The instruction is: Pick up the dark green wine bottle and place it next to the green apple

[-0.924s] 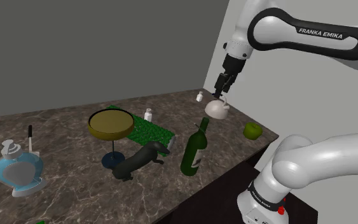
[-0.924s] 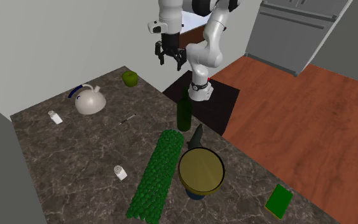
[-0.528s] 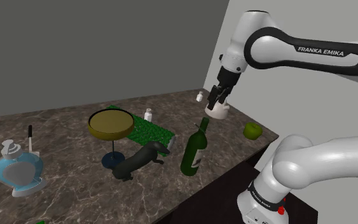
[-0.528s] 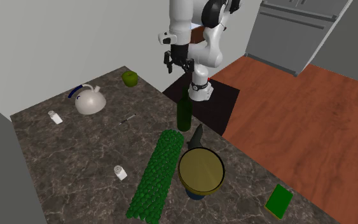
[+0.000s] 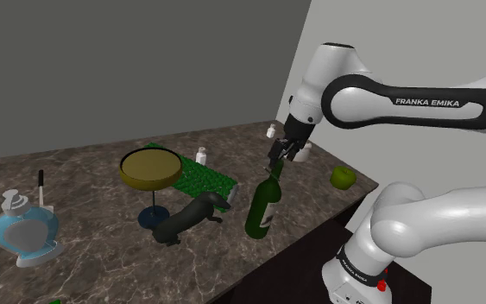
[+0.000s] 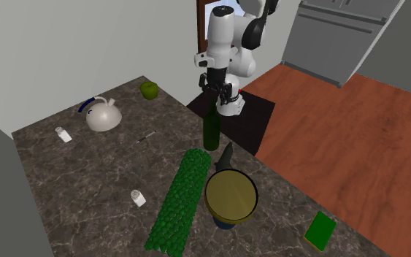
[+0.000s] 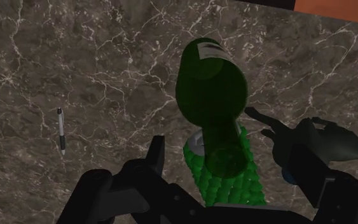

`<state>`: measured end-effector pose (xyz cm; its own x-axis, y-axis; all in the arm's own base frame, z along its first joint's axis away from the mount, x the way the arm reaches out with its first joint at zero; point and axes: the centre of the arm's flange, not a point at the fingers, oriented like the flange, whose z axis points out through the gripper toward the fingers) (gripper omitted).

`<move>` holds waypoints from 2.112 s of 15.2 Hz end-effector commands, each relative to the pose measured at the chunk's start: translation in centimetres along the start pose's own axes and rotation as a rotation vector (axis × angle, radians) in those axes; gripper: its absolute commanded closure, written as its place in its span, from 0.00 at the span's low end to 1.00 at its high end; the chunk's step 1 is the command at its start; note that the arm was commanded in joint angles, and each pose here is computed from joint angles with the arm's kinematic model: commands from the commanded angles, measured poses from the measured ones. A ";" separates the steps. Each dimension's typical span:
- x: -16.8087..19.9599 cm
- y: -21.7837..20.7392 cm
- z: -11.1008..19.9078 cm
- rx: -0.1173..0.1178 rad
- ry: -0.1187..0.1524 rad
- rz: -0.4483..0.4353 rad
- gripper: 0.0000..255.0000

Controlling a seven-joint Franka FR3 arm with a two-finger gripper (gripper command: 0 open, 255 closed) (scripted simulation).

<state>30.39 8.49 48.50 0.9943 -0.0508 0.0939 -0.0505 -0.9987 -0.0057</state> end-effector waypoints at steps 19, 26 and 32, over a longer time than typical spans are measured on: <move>0.1 0.0 2.8 0.000 0.001 0.002 1.00; 0.2 -0.1 0.7 0.000 0.001 0.002 1.00; 0.5 -0.1 -2.4 0.000 0.001 0.002 1.00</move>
<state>30.70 8.63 50.47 0.9941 -0.0523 0.0946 -0.0519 -0.9986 -0.0062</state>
